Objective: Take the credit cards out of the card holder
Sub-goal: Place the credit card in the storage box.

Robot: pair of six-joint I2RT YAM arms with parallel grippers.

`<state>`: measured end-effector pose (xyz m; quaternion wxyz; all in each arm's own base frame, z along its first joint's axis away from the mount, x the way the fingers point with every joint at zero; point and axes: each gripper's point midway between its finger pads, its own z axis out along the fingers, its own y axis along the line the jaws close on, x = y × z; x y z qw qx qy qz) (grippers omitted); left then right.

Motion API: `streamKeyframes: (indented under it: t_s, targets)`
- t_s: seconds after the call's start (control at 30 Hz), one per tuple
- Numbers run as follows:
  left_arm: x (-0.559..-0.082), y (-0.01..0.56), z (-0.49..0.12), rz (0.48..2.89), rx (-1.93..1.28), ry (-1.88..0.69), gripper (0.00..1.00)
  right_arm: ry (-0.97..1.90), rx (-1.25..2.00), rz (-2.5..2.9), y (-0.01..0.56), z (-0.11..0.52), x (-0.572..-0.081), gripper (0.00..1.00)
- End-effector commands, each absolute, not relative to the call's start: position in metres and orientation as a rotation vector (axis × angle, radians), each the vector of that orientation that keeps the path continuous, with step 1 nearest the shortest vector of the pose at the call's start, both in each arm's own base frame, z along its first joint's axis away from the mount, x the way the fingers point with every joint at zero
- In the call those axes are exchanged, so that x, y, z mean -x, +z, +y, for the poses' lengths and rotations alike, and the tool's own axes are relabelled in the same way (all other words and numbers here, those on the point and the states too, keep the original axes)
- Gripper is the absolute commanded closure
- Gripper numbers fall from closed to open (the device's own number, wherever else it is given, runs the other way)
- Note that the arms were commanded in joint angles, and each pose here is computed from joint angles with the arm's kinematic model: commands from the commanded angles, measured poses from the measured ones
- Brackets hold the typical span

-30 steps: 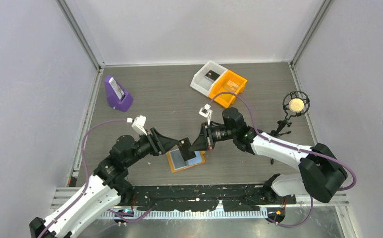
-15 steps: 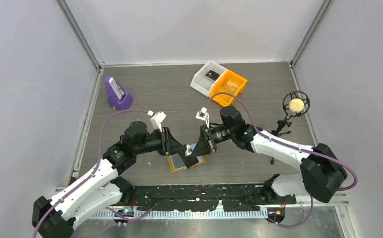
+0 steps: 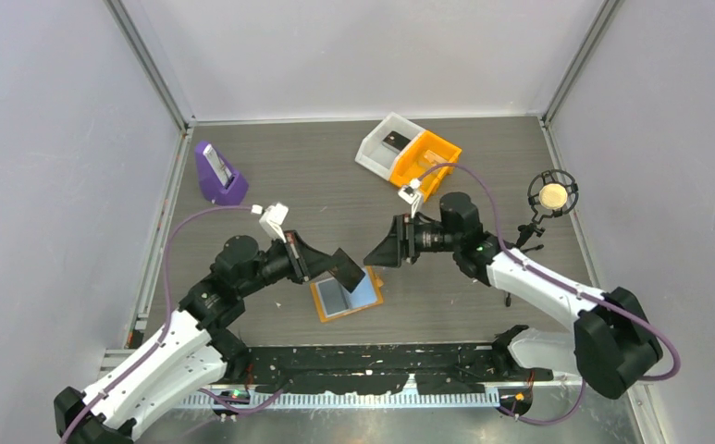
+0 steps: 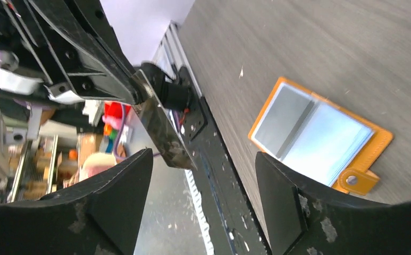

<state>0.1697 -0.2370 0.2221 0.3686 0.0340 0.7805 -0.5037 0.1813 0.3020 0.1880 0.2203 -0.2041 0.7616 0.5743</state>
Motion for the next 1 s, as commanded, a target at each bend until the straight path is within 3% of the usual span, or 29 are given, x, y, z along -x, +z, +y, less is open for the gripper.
streamKeyframes:
  t_s: [0.0, 0.23, 0.63, 0.97]
  targets:
    - [-0.198, 0.254, -0.221, 1.831, 0.114, -1.25, 1.0, 1.569, 0.375, 1.911, 0.246, 0.29, -0.208, 0.21]
    - [-0.21, 0.28, -0.215, 1.696, 0.219, -1.286, 1.0, 1.573, 0.239, 1.794, 0.291, 0.276, -0.222, 0.32]
    - [-0.209, 0.304, -0.23, 1.619, 0.193, -1.421, 1.0, 1.591, 0.209, 1.817, 0.281, 0.278, -0.225, 0.5]
    - [-0.207, 0.308, -0.236, 1.615, 0.179, -1.463, 1.0, 1.663, 0.288, 1.787, 0.282, 0.287, -0.221, 0.54]
